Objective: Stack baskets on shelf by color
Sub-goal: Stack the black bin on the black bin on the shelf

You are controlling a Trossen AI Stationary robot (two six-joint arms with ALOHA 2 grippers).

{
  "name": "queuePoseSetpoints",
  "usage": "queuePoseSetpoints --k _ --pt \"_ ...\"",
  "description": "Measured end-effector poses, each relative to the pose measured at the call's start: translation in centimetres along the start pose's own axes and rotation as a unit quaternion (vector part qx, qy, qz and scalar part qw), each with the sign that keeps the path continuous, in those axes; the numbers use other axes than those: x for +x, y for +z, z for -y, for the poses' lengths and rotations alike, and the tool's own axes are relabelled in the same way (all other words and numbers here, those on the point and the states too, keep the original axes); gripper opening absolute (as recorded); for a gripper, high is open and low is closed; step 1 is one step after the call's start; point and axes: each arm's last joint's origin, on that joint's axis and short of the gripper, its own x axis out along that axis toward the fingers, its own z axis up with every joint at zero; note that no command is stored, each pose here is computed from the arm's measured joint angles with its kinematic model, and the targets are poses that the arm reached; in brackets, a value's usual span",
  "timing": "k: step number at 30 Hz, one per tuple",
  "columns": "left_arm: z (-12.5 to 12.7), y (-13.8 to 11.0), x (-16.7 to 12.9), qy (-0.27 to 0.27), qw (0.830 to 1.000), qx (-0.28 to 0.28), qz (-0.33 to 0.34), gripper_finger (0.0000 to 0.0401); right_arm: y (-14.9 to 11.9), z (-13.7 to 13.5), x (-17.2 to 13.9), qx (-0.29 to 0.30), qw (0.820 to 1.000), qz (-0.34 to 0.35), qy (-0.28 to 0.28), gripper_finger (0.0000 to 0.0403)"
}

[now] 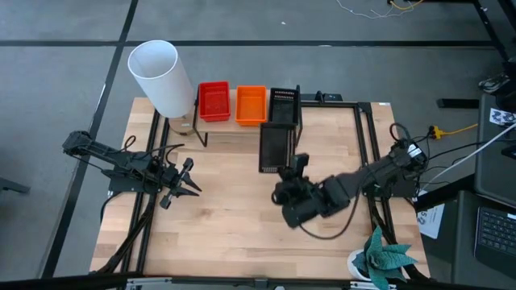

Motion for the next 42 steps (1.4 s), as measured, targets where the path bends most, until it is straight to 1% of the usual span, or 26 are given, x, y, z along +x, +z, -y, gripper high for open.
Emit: queuePoseSetpoints --k 4,10,13,15,18,21,24,26,29,31,33,36,38,42 --pt "0.0 0.0 0.0 0.000 1.000 0.000 0.000 0.0066 -0.9 1.8 1.6 -0.031 0.997 -0.049 0.041 0.0002" --pt "0.0 0.0 0.0 0.000 1.000 0.000 0.000 0.0066 -1.4 3.9 4.2 -0.061 0.993 -0.089 0.038 0.0002" --pt "0.0 0.0 0.0 0.000 1.000 0.000 0.000 0.0066 -2.3 5.8 5.1 -0.070 0.990 -0.119 0.031 0.0002" --pt "0.0 0.0 0.0 0.000 1.000 0.000 0.000 0.0066 -3.2 7.8 5.3 -0.054 0.989 -0.139 0.025 0.0002" --pt "0.0 0.0 0.0 0.000 1.000 0.000 0.001 0.0066 -4.5 11.0 5.0 0.008 0.988 -0.151 0.028 0.0002" --pt "0.0 0.0 0.0 0.000 1.000 0.000 0.000 0.0066 -5.5 13.8 4.2 0.062 0.988 -0.135 0.042 0.0002" --pt "0.0 0.0 0.0 0.000 1.000 0.000 0.000 0.0066 -6.3 15.4 3.9 0.091 0.988 -0.111 0.048 0.0002" --pt "0.0 0.0 0.0 0.000 1.000 0.000 0.000 0.0066 -6.7 16.0 4.0 0.105 0.989 -0.091 0.047 0.0002" --pt "0.0 0.0 0.0 0.000 1.000 0.000 0.000 0.0066 -7.2 16.2 4.8 0.129 0.990 -0.048 0.036 0.0002" --pt "0.0 0.0 0.0 0.001 1.000 0.000 0.000 0.0066 -7.6 15.7 5.8 0.118 0.992 -0.025 0.030 0.0002" --pt "0.0 0.0 0.0 0.001 1.000 0.000 0.000 0.0066 -8.1 15.2 6.8 0.116 0.992 -0.002 0.040 0.0002" --pt "0.0 0.0 0.0 0.001 1.000 0.000 0.000 0.0066 -9.0 14.6 8.1 0.117 0.989 0.032 0.079 0.0002" --pt "0.0 0.0 0.0 0.001 1.000 0.000 0.000 0.0066 -9.4 14.4 8.8 0.118 0.988 0.033 0.094 0.0002" --pt "0.0 0.0 0.0 0.000 1.000 0.000 0.000 0.0066 -9.9 14.9 9.5 0.129 0.988 0.027 0.085 0.0002"
